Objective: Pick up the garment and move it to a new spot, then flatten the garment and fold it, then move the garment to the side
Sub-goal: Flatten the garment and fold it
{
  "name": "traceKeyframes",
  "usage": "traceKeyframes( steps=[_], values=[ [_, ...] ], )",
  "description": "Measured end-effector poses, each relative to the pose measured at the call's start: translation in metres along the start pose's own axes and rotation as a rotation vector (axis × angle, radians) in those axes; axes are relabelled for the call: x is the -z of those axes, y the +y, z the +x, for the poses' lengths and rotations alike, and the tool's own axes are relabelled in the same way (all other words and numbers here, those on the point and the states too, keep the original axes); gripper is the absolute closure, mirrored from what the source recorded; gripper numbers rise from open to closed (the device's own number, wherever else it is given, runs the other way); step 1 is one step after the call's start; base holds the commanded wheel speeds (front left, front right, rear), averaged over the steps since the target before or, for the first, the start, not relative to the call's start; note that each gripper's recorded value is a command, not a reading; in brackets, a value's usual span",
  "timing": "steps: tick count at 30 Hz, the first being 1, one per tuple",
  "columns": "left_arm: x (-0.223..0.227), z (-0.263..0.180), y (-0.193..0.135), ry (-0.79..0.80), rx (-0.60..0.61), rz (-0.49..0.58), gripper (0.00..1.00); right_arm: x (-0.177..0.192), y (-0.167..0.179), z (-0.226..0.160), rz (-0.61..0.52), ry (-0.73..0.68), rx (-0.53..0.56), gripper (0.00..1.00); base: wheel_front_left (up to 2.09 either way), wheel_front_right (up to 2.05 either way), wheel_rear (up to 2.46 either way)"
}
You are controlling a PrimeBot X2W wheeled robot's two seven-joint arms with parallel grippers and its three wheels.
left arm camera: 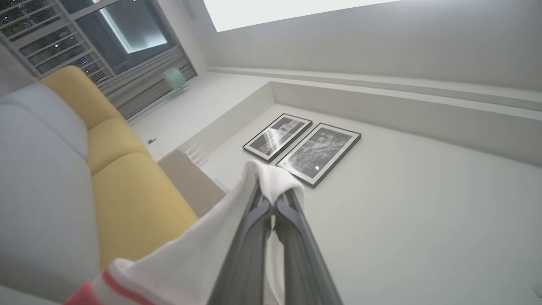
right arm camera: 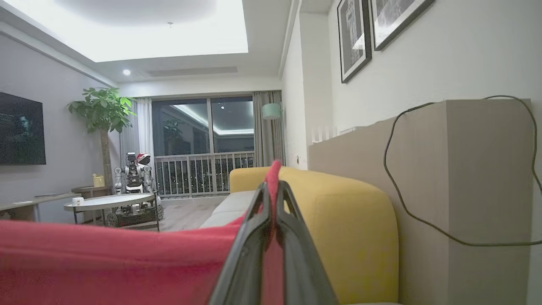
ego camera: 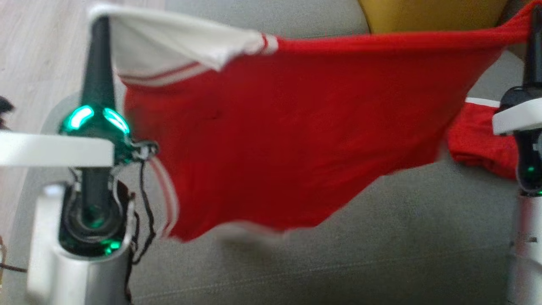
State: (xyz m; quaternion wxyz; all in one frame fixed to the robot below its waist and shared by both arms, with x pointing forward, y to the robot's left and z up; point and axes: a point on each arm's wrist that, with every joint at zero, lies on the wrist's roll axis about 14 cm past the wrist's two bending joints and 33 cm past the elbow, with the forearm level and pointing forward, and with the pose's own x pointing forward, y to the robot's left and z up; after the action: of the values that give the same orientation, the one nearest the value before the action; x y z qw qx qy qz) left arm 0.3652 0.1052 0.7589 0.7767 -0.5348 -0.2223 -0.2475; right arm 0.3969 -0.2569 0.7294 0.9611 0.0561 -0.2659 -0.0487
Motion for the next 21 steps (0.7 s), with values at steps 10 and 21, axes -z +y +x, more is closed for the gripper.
traceKeyframes(
  steps=[10,21],
  values=[
    [-0.020,0.031,-0.015,0.012,-0.005,0.106,1.00,0.008,-0.002,0.003,-0.071,0.107,0.026,1.00,0.00,0.00,0.00],
    [-0.002,0.158,0.070,0.156,-0.112,0.285,1.00,0.051,0.025,0.143,0.179,0.164,0.007,1.00,0.00,0.00,0.00]
  ],
)
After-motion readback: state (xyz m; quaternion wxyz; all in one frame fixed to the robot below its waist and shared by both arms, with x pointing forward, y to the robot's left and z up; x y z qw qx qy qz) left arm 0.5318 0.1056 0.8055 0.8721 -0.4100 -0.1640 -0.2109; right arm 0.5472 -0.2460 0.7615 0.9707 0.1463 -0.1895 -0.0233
